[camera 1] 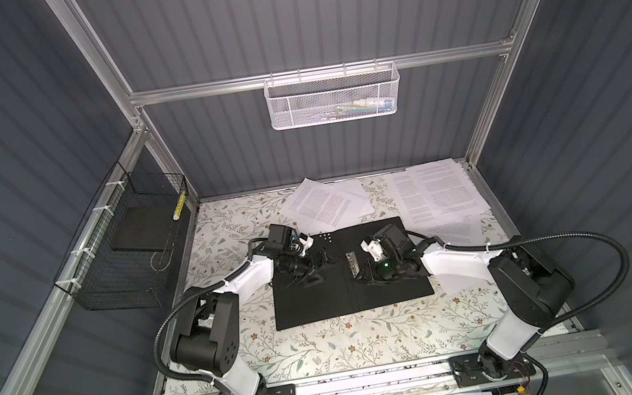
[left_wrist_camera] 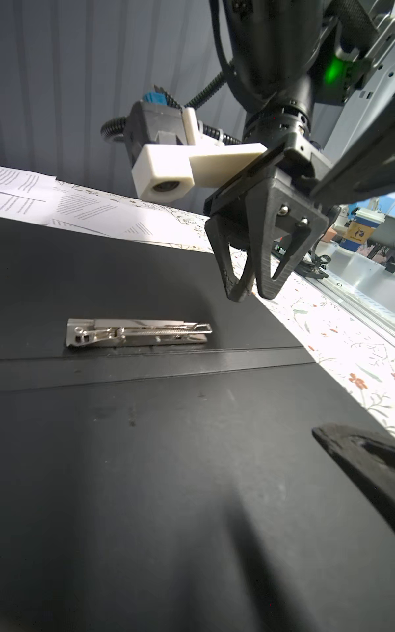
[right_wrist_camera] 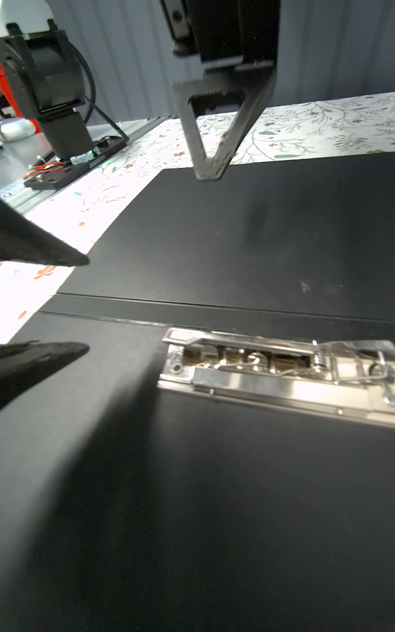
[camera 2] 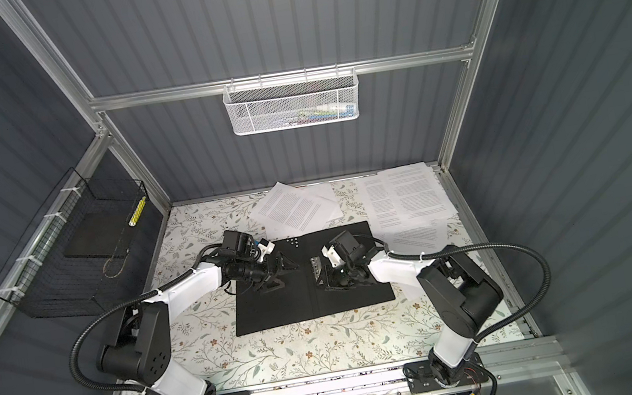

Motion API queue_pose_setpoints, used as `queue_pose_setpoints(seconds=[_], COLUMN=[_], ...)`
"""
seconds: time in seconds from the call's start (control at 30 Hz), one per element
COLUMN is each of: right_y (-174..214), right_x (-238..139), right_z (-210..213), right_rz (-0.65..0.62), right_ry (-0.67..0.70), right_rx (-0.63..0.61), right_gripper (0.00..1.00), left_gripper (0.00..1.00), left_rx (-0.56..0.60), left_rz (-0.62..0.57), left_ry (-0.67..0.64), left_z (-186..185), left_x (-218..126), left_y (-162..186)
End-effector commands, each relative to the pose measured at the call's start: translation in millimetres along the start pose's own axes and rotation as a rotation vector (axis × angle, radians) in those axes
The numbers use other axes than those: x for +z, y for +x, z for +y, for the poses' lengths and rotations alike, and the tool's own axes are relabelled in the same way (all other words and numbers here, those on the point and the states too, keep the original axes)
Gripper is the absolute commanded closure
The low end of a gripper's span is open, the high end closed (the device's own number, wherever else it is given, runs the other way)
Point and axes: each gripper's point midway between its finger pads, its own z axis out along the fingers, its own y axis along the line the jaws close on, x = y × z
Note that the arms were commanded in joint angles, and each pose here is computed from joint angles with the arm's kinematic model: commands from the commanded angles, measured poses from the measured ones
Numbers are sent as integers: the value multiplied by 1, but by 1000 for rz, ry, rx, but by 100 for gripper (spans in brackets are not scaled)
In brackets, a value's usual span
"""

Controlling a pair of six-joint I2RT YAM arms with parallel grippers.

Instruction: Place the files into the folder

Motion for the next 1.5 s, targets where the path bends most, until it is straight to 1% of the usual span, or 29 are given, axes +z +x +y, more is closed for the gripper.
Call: queue_pose_setpoints(seconds=[0.0,0.07,0.2,0.43,0.57,0.83,1.03,1.27,1.4,1.47], right_y=[-11,-14,-16,-21,-24,-24,-19,-17,-16,-15], right_x=[5,7,11,23,26,31,33,32,32,33], right_z=[8,2,-9,-3,-3,-6,-10,-8,-9,-11], right_rz=[-13,-16,-9,23,24,31,42,46,46,51], right_ry=[-60,-46,-37,-83,-84,-83,-78,-90,-88,-82], right_rx=[-4,15,42,45,47,69,82,80,82,82], right_gripper=[68,71,72,76,78,87,91,92,95,100], left_gripper=[0,0,0,0,0,0,0,0,0,0], left_rx=[-14,-25,-47,-69,-72,-71,-71,-77,-87,-94], left_rz=[35,48,69,102,112,112,105,103,101,95], left_ry=[55,40,-34,-92,-113,-115,-134,-154,-172,-189], left_z=[8,18,40,61,67,68,70,73,77,80], left_x=[13,17,21,25,26,26,25,24,24,24], left_y=[3,7,16,29,31,32,30,29,30,29])
